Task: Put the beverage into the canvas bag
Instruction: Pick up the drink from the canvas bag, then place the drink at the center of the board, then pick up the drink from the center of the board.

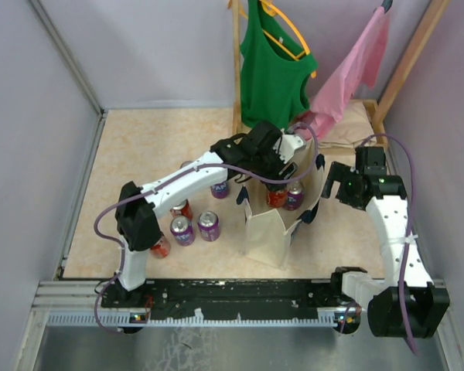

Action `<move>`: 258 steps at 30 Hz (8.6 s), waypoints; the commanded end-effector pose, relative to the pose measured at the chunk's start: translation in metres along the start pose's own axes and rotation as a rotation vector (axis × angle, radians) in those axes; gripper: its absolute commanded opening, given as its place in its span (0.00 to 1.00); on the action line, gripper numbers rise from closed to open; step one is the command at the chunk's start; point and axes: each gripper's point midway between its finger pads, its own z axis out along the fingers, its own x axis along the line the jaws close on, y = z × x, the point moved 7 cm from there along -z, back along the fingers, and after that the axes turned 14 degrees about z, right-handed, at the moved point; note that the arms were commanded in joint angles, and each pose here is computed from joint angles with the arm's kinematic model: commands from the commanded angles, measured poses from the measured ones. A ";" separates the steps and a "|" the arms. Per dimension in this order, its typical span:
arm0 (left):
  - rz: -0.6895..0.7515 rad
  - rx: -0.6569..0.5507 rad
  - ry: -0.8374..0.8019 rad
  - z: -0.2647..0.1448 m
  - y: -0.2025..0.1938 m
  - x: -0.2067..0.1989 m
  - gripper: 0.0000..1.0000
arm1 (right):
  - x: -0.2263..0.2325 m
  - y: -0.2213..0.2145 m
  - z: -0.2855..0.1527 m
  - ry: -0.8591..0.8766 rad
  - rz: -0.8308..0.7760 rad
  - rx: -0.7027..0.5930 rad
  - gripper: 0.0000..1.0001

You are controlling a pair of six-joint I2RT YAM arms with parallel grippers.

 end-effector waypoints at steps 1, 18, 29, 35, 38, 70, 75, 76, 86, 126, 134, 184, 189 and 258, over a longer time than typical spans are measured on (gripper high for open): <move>0.042 -0.194 0.070 -0.042 0.044 0.010 0.00 | 0.002 0.006 -0.008 0.026 0.013 -0.050 0.99; 0.086 -0.301 0.157 -0.075 0.066 0.023 0.00 | 0.006 0.010 -0.005 0.039 0.017 -0.049 0.99; 0.083 -0.353 0.187 -0.095 0.073 0.032 0.00 | 0.009 0.012 -0.002 0.055 0.029 -0.049 0.99; 0.082 -0.392 0.209 -0.108 0.079 0.037 0.00 | 0.010 0.012 -0.002 0.063 0.034 -0.051 0.99; 0.074 -0.422 0.225 -0.117 0.083 0.043 0.00 | 0.010 0.012 -0.002 0.066 0.036 -0.050 0.99; 0.030 -0.772 0.497 -0.247 0.107 0.100 0.00 | 0.021 0.015 0.014 0.121 0.080 -0.032 0.99; 0.033 -0.759 0.510 -0.248 0.101 0.101 0.00 | 0.020 0.013 0.012 0.121 0.083 -0.033 0.99; 0.033 -0.756 0.517 -0.249 0.099 0.102 0.00 | 0.020 0.013 0.011 0.122 0.084 -0.034 0.99; 0.045 -0.664 0.585 -0.235 0.056 0.106 0.00 | 0.018 0.009 0.009 0.124 0.086 -0.036 0.99; -0.195 -0.304 1.033 -0.230 -0.154 0.200 0.00 | 0.020 0.010 0.006 0.131 0.102 -0.028 0.99; -0.284 -0.228 1.097 -0.226 -0.204 0.207 0.00 | 0.021 0.010 0.007 0.133 0.099 -0.024 0.99; -0.517 -0.080 0.850 -0.187 -0.274 0.145 0.97 | 0.025 0.018 0.024 0.105 0.117 0.007 0.99; -0.507 -0.118 0.873 -0.201 -0.258 0.150 0.97 | 0.026 0.027 0.021 0.087 0.108 -0.021 0.99; -0.338 0.449 0.159 -0.091 -0.222 0.151 0.45 | -0.008 0.050 -0.002 -0.035 0.181 -0.140 0.99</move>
